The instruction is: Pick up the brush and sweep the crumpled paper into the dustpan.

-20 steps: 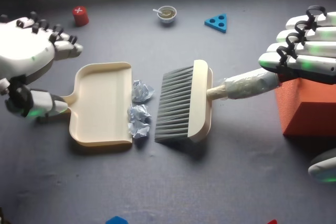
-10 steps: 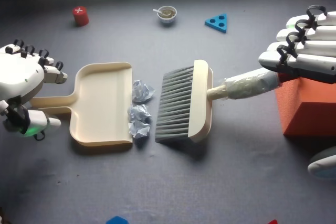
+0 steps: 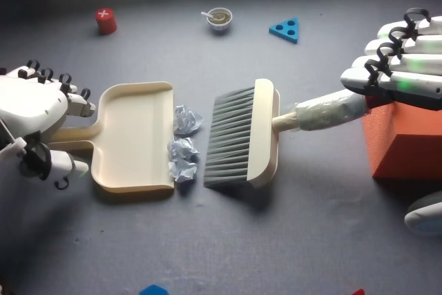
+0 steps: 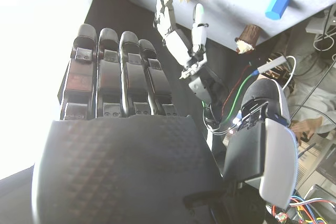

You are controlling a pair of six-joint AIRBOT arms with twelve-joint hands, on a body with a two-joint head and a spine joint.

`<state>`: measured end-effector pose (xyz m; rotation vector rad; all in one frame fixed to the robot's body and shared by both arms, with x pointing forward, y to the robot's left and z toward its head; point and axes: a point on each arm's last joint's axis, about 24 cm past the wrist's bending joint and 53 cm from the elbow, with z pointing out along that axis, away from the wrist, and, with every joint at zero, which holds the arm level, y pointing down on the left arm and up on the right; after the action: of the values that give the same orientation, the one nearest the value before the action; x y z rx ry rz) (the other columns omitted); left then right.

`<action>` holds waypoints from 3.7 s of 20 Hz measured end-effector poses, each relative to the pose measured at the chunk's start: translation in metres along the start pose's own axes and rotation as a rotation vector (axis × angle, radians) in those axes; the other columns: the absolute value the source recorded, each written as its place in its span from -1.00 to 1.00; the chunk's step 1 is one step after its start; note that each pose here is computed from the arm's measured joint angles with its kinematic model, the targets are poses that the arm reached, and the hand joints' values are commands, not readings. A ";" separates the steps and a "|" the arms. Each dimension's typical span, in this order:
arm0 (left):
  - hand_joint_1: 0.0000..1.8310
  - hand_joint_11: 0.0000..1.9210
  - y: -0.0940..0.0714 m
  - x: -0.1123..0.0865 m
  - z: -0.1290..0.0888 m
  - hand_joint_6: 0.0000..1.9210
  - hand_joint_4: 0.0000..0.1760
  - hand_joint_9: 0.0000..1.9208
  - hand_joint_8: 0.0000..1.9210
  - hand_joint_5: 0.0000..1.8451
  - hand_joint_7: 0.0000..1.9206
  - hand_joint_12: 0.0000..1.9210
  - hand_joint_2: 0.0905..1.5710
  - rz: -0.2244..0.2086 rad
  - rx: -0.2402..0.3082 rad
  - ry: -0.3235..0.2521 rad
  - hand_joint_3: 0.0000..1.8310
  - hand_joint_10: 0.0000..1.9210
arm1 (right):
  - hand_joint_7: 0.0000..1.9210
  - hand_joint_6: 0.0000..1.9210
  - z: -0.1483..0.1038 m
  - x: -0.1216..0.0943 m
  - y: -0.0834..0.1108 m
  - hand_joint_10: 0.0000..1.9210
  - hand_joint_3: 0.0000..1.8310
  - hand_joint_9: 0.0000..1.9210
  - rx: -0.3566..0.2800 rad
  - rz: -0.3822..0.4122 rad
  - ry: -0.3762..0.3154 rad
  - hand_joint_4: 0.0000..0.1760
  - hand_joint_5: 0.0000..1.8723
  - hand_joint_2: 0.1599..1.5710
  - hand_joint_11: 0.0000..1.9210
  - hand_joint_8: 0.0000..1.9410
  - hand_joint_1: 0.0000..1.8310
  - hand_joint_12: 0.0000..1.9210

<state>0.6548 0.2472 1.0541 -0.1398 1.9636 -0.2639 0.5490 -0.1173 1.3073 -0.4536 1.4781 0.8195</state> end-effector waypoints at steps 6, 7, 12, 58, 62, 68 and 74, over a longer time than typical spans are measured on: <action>-0.24 -1.00 0.010 0.009 0.008 -1.00 -0.14 -0.78 -0.99 -0.53 -0.73 -0.39 0.39 0.001 -0.023 0.004 -1.00 -1.00 | -0.79 -0.99 0.000 0.000 0.000 -0.99 -1.00 -0.78 0.000 0.000 0.000 -1.00 -0.83 0.19 -0.79 -0.99 -1.00 -0.96; -0.26 -1.00 0.009 0.010 0.008 -1.00 -0.11 -0.77 -0.99 -0.52 -0.71 -0.35 0.40 0.000 -0.022 0.004 -1.00 -0.99 | -0.80 -1.00 0.000 0.000 0.000 -1.00 -1.00 -0.79 0.000 0.000 0.000 -1.00 -0.84 0.19 -0.80 -0.99 -1.00 -0.97; -0.26 -1.00 0.011 0.018 0.011 -1.00 -0.14 -0.78 -1.00 -0.55 -0.73 -0.41 0.40 0.001 -0.028 0.013 -1.00 -1.00 | -0.80 -1.00 0.000 0.000 0.000 -1.00 -1.00 -0.80 0.000 0.000 0.000 -1.00 -0.85 0.20 -0.81 -1.00 -1.00 -0.98; 0.12 -1.00 -0.015 -0.027 0.043 0.21 -0.49 -0.72 -1.00 -0.07 -0.68 -0.31 0.47 -0.002 0.026 -0.033 -1.00 -1.00 | -0.78 -0.99 0.004 0.032 0.048 -1.00 -0.99 -0.78 -0.039 -0.228 0.044 -1.00 -0.81 0.15 -0.74 -1.00 0.12 -0.98; 0.12 -1.00 -0.017 -0.027 0.044 0.21 -0.66 -0.73 -1.00 -0.06 -0.68 -0.30 0.47 -0.005 0.040 -0.033 -1.00 -1.00 | -0.81 -0.99 0.006 0.041 0.058 -0.99 -1.00 -0.79 -0.087 -0.341 0.065 -1.00 -0.84 0.20 -0.75 -0.99 0.09 -0.98; 0.11 -1.00 -0.018 -0.027 0.044 0.21 -0.35 -0.74 -1.00 -0.06 -0.68 -0.32 0.46 -0.015 0.045 -0.033 -1.00 -1.00 | -0.83 -1.00 0.004 0.055 0.029 -1.00 -0.99 -0.81 -0.055 -0.456 0.140 -1.00 -0.87 0.22 -0.77 -1.00 0.06 -0.99; 0.12 -1.00 -0.021 -0.021 0.041 0.21 -0.48 -0.72 -1.00 -0.07 -0.67 -0.34 0.47 -0.016 0.050 -0.020 -1.00 -1.00 | -0.81 -1.00 0.008 0.050 0.040 -1.00 -1.00 -0.80 -0.045 -0.455 0.125 -1.00 -0.84 0.22 -0.77 -1.00 0.05 -0.99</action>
<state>0.7006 0.2267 1.0623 -0.1248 1.9347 -0.3205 0.5208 -0.0746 1.2675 -0.8507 1.3968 0.4685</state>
